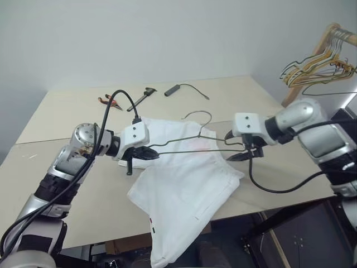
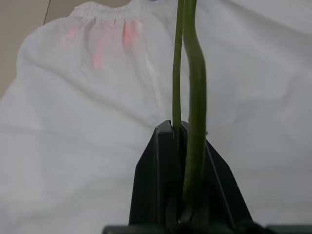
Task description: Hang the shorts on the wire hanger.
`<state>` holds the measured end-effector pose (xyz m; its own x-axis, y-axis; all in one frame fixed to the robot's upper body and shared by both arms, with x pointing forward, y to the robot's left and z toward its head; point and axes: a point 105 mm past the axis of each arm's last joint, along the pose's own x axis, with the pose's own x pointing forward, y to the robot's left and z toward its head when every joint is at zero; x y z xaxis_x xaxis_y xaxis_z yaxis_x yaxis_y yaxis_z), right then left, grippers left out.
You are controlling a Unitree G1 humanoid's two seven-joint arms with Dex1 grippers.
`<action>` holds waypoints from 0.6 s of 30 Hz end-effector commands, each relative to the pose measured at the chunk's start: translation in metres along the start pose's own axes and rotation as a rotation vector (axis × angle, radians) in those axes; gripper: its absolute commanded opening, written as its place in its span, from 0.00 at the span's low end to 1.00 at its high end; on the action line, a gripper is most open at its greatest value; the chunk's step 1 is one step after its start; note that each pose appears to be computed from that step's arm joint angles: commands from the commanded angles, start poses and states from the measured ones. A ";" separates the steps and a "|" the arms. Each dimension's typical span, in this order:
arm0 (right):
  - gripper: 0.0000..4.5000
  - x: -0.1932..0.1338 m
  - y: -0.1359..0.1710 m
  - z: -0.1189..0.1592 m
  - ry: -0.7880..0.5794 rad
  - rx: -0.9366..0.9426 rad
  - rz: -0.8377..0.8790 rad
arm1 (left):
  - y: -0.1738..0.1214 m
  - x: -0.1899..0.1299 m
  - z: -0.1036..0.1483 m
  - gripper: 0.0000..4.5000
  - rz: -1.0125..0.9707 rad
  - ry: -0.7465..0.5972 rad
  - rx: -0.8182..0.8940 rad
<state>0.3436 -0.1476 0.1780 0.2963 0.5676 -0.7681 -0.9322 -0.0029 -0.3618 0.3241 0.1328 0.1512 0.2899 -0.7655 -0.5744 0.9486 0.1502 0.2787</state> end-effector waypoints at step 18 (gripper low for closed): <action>0.00 -0.010 -0.001 -0.004 0.004 0.034 -0.035 | 0.003 -0.009 0.017 0.17 0.014 -0.133 0.082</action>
<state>0.3415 -0.1515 0.1640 0.2718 0.5416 -0.7955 -0.9472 0.0044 -0.3206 0.3221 0.1294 0.1547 0.2723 -0.8038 -0.5289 0.9455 0.1215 0.3022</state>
